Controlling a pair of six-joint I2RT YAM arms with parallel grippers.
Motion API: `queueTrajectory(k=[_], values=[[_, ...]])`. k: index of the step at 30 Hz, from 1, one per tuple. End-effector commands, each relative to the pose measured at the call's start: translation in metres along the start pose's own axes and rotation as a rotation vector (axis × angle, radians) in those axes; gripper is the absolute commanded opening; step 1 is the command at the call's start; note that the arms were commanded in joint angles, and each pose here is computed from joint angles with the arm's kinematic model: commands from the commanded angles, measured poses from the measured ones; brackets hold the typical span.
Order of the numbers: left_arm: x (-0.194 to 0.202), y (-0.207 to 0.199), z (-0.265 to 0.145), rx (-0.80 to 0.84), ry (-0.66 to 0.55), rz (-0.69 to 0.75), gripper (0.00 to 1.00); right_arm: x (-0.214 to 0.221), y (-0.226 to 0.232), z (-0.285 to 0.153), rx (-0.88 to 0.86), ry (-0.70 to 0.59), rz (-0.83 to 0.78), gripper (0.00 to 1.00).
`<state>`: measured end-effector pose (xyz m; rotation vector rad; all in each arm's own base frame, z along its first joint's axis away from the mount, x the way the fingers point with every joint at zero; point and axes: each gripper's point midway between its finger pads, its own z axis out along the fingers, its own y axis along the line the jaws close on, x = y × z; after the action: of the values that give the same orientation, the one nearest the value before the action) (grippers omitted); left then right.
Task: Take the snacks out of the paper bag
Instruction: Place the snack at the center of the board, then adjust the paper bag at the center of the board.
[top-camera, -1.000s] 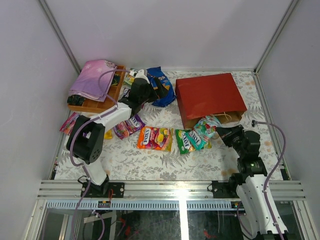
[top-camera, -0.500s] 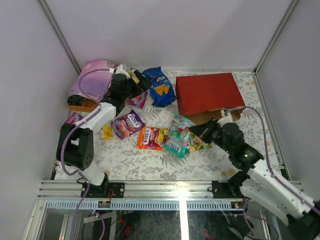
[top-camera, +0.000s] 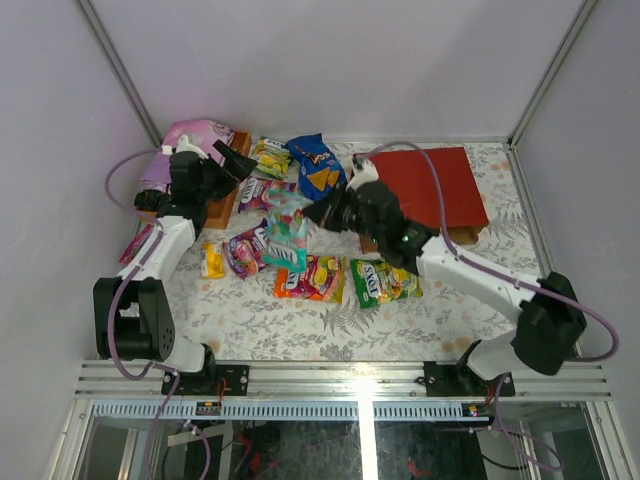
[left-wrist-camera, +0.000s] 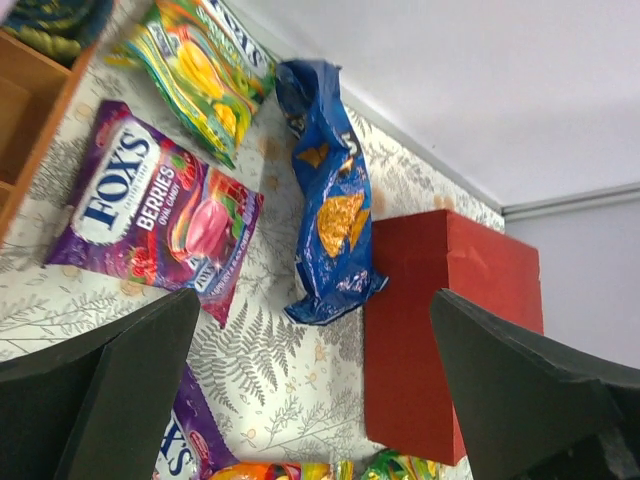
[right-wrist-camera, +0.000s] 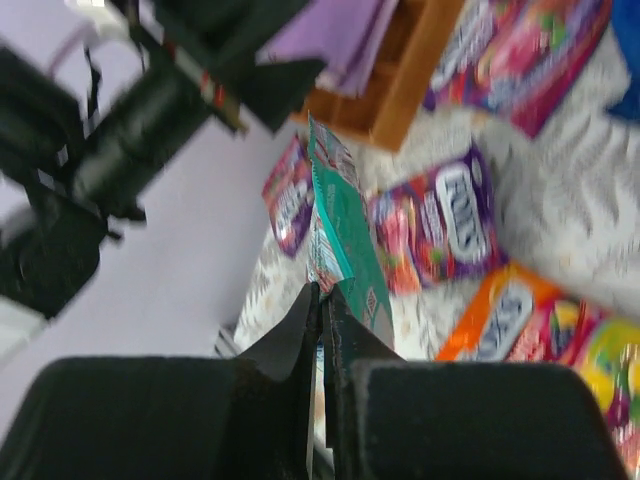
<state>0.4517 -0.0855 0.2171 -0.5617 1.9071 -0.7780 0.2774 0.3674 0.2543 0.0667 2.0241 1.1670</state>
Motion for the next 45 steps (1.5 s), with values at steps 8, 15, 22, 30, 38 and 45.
queueTrajectory(k=[8,15,22,30,38,45], values=[[-0.020,0.007,-0.021,0.029,-0.034,-0.020,1.00,-0.090,-0.049,0.075,-0.004,-0.103,-0.066,0.00],[-0.018,0.006,-0.022,0.039,-0.027,-0.026,1.00,-0.080,-0.129,0.074,0.088,0.040,-0.040,0.56],[-0.003,-0.010,-0.018,0.058,-0.024,0.016,1.00,-0.151,-0.083,-0.031,0.207,-0.203,-0.355,0.98],[0.059,-0.069,0.009,0.112,0.082,0.143,1.00,-0.148,-0.143,-0.159,0.719,-0.143,-0.554,1.00],[0.084,-0.088,0.027,0.165,0.146,0.134,1.00,-0.088,-0.202,-0.209,0.924,0.102,-0.585,0.95],[0.089,-0.090,0.027,0.169,0.161,0.140,1.00,-0.079,-0.234,-0.210,1.049,0.224,-0.666,0.95]])
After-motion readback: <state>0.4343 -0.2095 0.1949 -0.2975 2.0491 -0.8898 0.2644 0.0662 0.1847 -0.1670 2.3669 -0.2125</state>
